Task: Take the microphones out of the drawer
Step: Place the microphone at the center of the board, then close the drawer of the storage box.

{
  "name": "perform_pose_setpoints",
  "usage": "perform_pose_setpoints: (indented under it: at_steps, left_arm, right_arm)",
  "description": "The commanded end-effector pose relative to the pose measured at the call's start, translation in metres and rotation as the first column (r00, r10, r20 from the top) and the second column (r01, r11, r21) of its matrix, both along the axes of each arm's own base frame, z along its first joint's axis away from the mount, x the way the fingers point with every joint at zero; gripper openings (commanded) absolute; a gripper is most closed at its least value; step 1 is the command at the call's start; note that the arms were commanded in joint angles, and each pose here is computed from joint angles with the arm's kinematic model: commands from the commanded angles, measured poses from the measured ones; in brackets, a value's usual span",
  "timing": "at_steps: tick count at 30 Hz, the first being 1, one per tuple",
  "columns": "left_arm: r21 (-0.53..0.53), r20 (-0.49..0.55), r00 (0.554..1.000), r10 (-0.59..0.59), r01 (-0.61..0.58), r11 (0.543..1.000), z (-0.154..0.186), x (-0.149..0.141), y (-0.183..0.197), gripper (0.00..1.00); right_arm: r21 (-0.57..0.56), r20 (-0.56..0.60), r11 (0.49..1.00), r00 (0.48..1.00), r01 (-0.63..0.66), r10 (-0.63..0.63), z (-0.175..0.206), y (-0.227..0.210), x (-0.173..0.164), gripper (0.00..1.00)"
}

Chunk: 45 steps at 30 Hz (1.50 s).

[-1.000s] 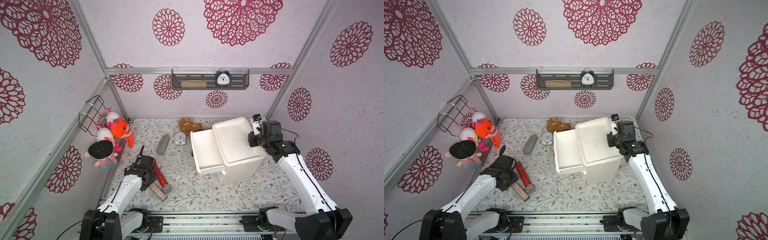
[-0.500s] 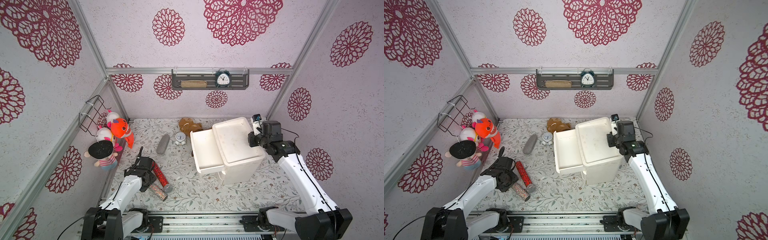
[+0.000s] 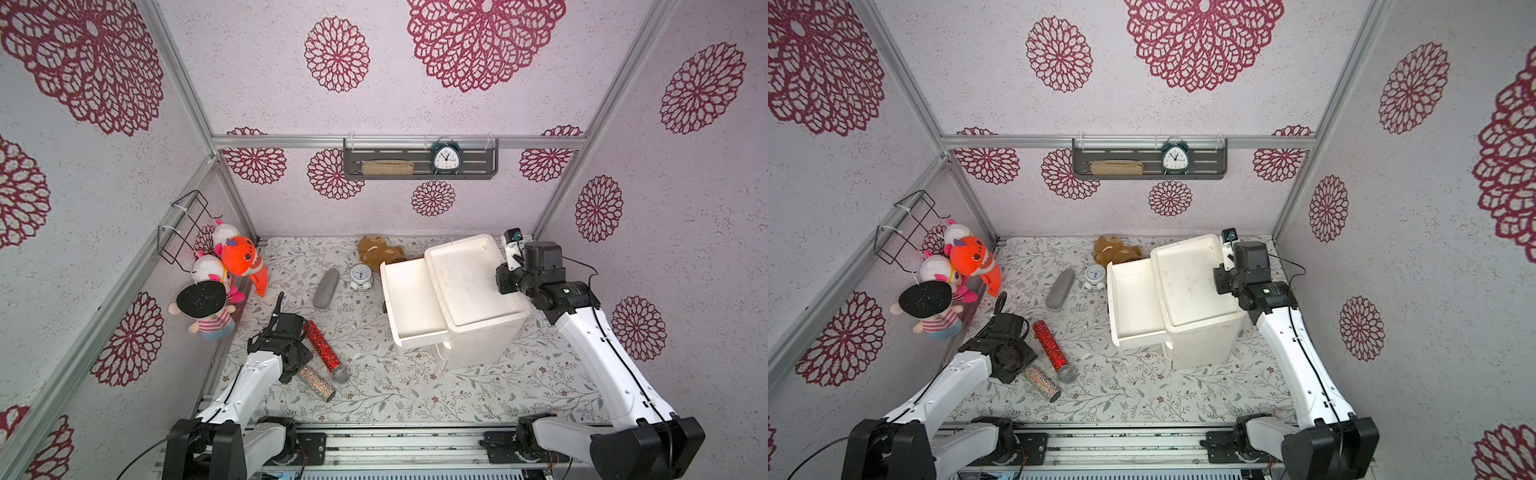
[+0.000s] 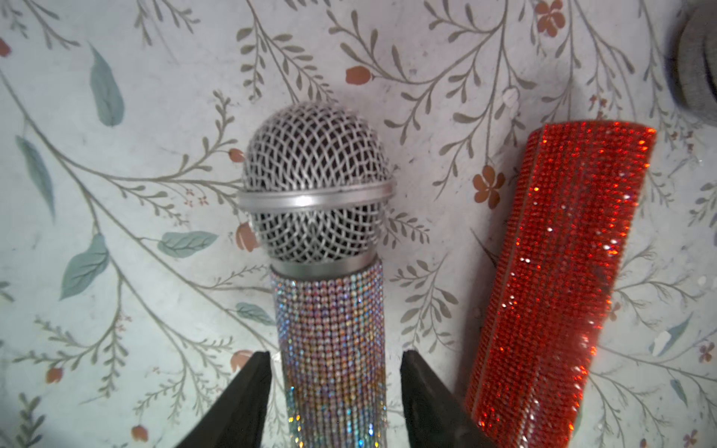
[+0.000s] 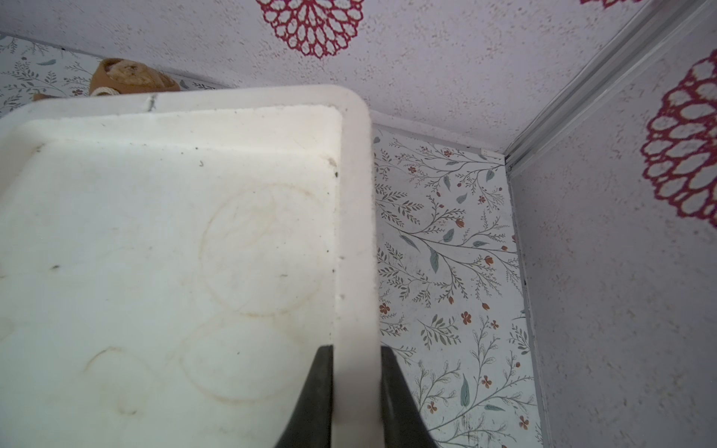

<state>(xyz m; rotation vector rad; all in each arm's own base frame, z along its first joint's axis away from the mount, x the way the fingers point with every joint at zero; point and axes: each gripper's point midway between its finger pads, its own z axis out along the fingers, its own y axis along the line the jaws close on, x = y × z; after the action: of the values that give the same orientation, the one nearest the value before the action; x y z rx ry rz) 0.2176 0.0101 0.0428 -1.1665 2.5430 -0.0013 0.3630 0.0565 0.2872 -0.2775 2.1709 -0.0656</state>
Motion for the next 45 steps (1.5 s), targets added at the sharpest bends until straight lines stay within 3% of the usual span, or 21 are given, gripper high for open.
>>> perform_pose_setpoints:
  at_steps: [1, 7, 15, 23, 31, 45]
  left_arm:
    - [0.011, 0.055, 0.998, 0.010, -0.010, 1.000, 0.023, 0.011, 0.004, 0.64]
    - [0.005, 0.114, 0.992, -0.054, 0.053, 0.999, 0.052, 0.028, -0.002, 0.85]
    - [-0.072, 0.254, 0.941, -0.223, 0.248, 0.966, 0.090, 0.065, -0.034, 0.97]
    - [-0.150, 0.271, 0.902, -0.335, 0.383, 0.911, 0.101, 0.083, -0.065, 0.97]
    - [-0.152, 0.305, 0.830, -0.466, 0.526, 0.837, 0.114, 0.102, -0.112, 0.97]
    - [-0.175, 0.332, 0.745, -0.578, 0.651, 0.738, 0.114, 0.131, -0.188, 0.97]
  right_arm:
    - [-0.028, 0.187, 0.999, 0.981, -0.040, 0.045, 0.051, 0.008, 0.006, 0.00]
    - [-0.028, 0.188, 0.999, 0.981, -0.038, 0.043, 0.052, 0.008, 0.005, 0.00]
    - [-0.030, 0.188, 0.999, 0.981, -0.038, 0.043, 0.051, 0.008, 0.006, 0.00]
    - [-0.030, 0.188, 0.999, 0.981, -0.033, 0.038, 0.049, 0.007, 0.007, 0.00]
    - [-0.026, 0.183, 0.999, 0.982, -0.036, 0.040, 0.047, 0.008, 0.007, 0.00]
    - [-0.018, 0.172, 0.999, 0.984, -0.038, 0.041, 0.043, 0.010, 0.008, 0.00]
